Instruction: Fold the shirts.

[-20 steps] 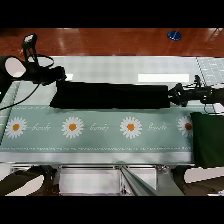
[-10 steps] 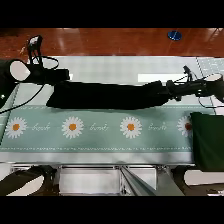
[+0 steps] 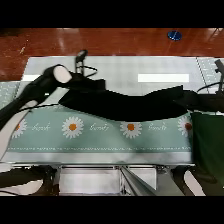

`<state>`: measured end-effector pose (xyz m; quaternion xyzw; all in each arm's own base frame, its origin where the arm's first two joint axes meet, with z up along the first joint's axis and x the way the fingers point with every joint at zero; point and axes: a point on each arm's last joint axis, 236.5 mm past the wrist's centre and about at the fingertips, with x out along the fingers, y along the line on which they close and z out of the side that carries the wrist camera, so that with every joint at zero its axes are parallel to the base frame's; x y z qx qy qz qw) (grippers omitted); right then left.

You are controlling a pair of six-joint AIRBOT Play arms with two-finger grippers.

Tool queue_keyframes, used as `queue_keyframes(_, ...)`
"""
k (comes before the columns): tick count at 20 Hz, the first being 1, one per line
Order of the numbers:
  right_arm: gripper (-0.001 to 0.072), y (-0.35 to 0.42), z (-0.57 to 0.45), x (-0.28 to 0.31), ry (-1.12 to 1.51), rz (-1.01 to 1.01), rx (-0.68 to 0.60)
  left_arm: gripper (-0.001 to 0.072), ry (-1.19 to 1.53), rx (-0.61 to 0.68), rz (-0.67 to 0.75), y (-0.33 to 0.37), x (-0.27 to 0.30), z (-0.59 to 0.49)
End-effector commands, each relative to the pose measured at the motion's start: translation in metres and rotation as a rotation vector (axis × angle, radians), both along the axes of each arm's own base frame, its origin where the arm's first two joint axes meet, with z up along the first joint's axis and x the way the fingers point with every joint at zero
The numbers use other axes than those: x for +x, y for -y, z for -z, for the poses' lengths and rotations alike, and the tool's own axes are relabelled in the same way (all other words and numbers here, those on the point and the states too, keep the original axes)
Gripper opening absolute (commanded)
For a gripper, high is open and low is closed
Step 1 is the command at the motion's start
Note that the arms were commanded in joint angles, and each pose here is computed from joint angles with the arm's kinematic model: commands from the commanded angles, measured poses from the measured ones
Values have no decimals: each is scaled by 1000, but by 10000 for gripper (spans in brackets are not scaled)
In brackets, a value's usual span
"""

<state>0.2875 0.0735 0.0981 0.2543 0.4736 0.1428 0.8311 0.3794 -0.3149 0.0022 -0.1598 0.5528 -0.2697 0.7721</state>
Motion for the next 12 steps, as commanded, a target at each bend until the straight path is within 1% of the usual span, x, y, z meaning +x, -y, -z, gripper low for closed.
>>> queue_keyframes(1, 21, -10, -28, -31, 84, 22, 8, 21, -139, -61, 197, 104, -59, 28)
queue_keyframes(3, 21, -14, -33, -33, 98, 17, 26, 20, -175, -73, 300, 152, -90, 40)
queue_keyframes(5, 21, -13, -38, -27, 127, 31, 31, 20, -271, -76, 421, 186, -135, 52)
queue_keyframes(7, 21, -13, -44, -22, 153, 44, 45, 21, -333, -85, 486, 208, -166, 61)
queue_keyframes(9, 21, -20, -48, -23, 163, 24, 69, 21, -344, -111, 484, 216, -167, 59)
queue_keyframes(10, 21, -23, -51, -23, 169, 16, 85, 21, -335, -120, 469, 214, -157, 55)
queue_keyframes(12, 21, -28, -56, -23, 182, 7, 112, 20, -326, -141, 418, 195, -116, 42)
